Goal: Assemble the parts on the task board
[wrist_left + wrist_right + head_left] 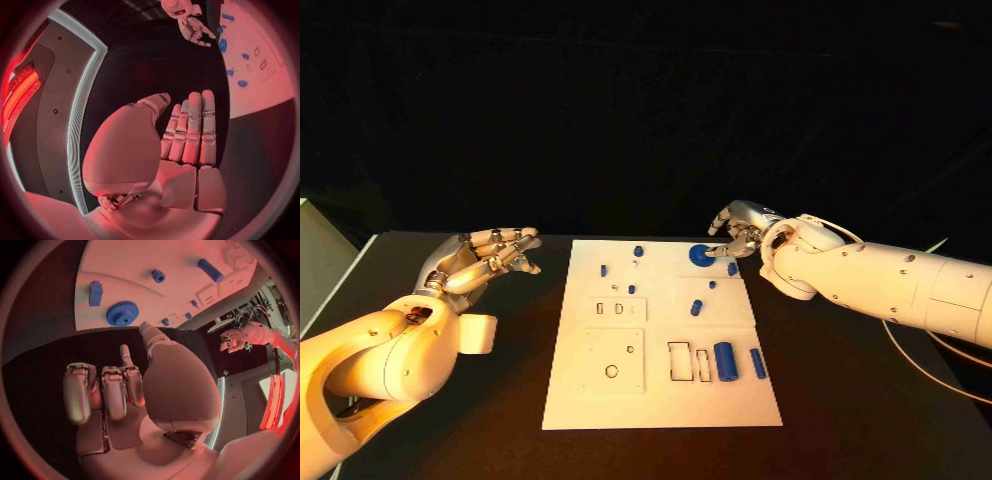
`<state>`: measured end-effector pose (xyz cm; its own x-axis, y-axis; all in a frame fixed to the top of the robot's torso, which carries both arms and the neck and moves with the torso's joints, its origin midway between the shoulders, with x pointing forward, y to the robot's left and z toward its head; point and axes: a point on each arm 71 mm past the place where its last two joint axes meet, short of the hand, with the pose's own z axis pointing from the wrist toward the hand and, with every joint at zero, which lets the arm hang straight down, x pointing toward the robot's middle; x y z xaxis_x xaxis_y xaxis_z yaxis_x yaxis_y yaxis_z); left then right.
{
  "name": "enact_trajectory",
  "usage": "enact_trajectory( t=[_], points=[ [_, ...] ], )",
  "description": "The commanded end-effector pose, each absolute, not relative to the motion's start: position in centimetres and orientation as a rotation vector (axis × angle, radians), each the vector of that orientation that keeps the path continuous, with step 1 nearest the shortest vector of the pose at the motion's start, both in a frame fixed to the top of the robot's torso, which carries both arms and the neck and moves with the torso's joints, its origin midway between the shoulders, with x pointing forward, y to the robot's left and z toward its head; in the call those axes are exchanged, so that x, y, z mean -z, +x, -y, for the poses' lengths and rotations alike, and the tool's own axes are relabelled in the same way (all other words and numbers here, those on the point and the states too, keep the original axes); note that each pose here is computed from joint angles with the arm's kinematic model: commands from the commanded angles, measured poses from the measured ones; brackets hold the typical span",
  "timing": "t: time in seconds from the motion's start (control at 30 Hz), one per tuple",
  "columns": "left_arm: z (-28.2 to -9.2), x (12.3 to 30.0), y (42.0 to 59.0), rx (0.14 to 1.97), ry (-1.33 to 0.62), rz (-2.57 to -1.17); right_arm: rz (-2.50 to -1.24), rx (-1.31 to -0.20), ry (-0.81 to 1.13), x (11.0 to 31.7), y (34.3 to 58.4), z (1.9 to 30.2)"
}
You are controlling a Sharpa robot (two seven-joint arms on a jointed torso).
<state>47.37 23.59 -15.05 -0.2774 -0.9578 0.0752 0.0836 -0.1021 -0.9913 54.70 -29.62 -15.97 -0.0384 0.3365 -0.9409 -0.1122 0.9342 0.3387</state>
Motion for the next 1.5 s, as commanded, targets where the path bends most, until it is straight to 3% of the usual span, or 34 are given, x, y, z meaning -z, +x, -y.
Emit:
enact_trajectory(
  t=[0.03,0.9,1.5],
  points=[
    [-23.3,15.0,47.3,1.548,-1.047,-1.297,-1.626,-0.349,0.196,16.6,54.9,29.4],
    [-23.4,15.1,47.4,1.542,-1.048,-1.297,-1.662,-0.278,0.205,18.4,56.4,29.1],
    [-23.4,15.2,47.5,1.541,-1.05,-1.3,-1.716,-0.3,0.204,19.0,56.6,28.8]
  ],
)
